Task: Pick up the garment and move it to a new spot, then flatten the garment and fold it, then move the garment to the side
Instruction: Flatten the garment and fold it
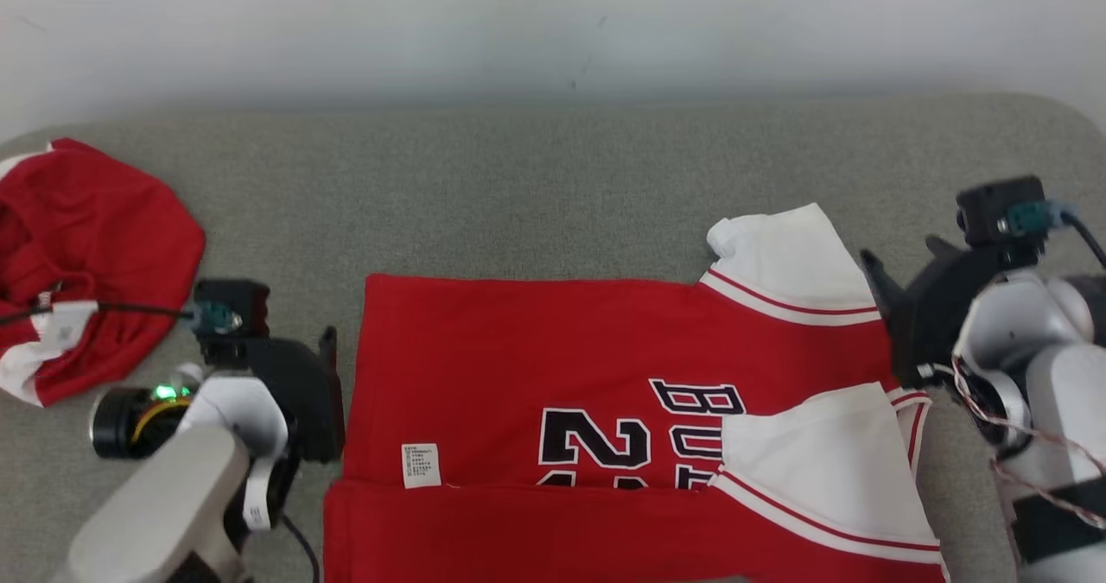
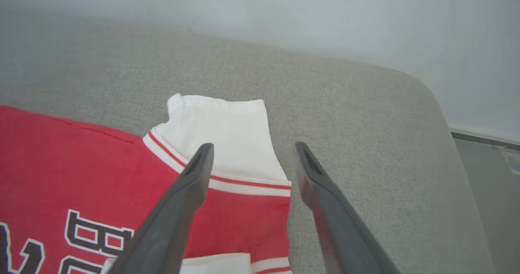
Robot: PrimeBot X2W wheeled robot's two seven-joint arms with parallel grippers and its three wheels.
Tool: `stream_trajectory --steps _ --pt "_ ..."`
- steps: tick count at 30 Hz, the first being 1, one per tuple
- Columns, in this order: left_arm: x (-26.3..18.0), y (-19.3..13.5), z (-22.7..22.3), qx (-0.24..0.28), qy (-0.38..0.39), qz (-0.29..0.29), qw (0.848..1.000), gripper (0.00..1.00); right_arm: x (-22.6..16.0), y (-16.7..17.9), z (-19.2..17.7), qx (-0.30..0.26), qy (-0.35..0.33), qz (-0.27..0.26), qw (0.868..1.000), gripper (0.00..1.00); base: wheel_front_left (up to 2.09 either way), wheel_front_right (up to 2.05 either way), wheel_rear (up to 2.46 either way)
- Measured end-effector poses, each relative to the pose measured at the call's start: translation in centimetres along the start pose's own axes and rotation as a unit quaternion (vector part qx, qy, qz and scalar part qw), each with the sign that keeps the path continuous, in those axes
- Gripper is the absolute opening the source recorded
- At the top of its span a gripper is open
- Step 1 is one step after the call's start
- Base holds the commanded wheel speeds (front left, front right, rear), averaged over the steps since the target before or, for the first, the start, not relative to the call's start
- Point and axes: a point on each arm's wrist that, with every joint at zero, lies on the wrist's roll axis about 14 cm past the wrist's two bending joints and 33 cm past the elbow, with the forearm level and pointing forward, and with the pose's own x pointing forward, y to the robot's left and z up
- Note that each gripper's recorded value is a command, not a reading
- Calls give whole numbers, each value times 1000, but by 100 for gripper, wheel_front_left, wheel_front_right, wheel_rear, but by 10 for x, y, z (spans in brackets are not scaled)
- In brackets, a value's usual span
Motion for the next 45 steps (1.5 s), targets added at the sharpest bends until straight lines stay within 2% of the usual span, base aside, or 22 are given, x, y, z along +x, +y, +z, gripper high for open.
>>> stream_trajectory --steps 5,10,19,24,28,30,32,33,34,41,45 --pt "37 3 21 11 15 -8 1000 100 34 11 24 -17 -11 18 1000 100 0 0 0" --pt "68 -3 15 30 50 -26 998 100 57 7 17 -29 2 16 999 100 0 0 0" --pt "96 -14 -6 53 96 -38 993 100 63 -20 -6 -30 28 -8 999 100 0 0 0" --pt "95 -12 -5 58 98 -35 993 100 61 -19 -7 -31 29 -6 999 100 0 0 0" --pt "99 -21 -9 66 102 -55 991 100 65 -17 -5 -37 32 -2 999 100 0 0 0" --pt "103 -24 -9 70 102 -62 990 84 69 -16 -4 -41 34 -1 999 100 0 0 0" --pt "105 -27 -10 78 104 -72 989 41 72 -17 -4 -43 38 -2 998 100 0 0 0" --pt "107 -30 -10 82 105 -78 988 28 74 -17 -5 -44 41 -2 998 100 0 0 0" --pt "107 -32 -11 86 108 -84 987 0 76 -17 -6 -45 45 -1 998 100 0 0 0" --pt "107 -32 -12 81 111 -89 987 0 86 -26 -14 -52 88 -12 995 100 0 0 0" --pt "105 -25 -11 76 112 -84 987 0 95 -35 -3 -67 103 -27 992 100 0 0 0"
